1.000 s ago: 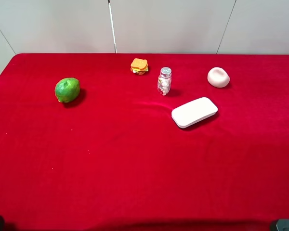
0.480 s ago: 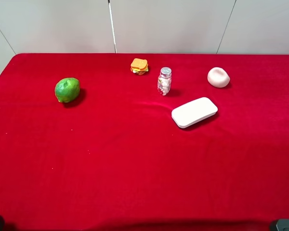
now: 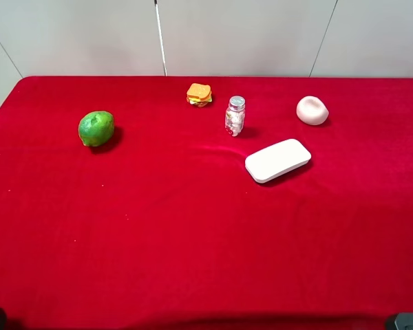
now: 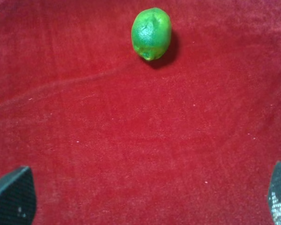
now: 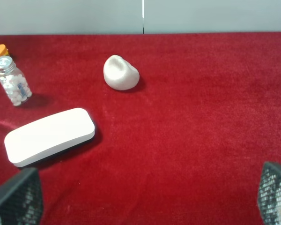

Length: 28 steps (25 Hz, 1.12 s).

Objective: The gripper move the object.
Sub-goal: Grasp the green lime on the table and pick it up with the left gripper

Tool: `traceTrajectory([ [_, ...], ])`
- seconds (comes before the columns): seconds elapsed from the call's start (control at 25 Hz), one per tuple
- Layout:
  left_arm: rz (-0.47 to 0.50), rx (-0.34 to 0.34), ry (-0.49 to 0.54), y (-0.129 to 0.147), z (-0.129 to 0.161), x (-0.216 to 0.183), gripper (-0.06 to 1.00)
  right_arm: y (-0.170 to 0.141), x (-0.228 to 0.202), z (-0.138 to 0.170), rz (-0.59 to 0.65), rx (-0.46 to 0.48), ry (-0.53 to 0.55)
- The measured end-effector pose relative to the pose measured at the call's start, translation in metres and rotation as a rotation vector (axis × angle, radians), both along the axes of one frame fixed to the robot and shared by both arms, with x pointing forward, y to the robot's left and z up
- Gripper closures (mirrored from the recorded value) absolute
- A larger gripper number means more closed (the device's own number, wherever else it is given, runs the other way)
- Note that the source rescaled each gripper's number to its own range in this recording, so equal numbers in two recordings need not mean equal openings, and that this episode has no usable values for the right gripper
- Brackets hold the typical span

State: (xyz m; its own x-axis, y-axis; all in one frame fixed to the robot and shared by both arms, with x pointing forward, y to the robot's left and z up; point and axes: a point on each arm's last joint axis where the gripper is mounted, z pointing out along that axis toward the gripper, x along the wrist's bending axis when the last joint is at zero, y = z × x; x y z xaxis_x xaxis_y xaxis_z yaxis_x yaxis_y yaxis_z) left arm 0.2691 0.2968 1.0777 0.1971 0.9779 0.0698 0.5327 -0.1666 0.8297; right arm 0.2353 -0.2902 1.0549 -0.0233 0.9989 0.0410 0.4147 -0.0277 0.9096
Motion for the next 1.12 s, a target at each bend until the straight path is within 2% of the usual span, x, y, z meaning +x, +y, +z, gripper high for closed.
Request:
traceTrajectory([
  [0.28, 0.016, 0.08, 0.058, -0.002, 0.002, 0.047, -0.03, 0.0, 0.0, 0.0, 0.0, 0.0, 0.0],
  [0.52, 0.008, 0.128, 0.032, -0.006, 0.0, 0.087, -0.03, 0.0, 0.0, 0.0, 0.0, 0.0, 0.0],
  [0.8, -0.015, 0.135, 0.024, -0.014, -0.011, 0.127, -0.01, 0.0, 0.0, 0.0, 0.0, 0.0, 0.0],
  [0.92, -0.024, 0.139, 0.051, -0.017, -0.021, 0.144, -0.01, 0.0, 0.0, 0.0, 0.0, 0.0, 0.001],
  [1.12, -0.005, 0.092, 0.075, -0.022, -0.037, 0.168, -0.01, 0.0, 0.0, 0.0, 0.0, 0.0, 0.001],
])
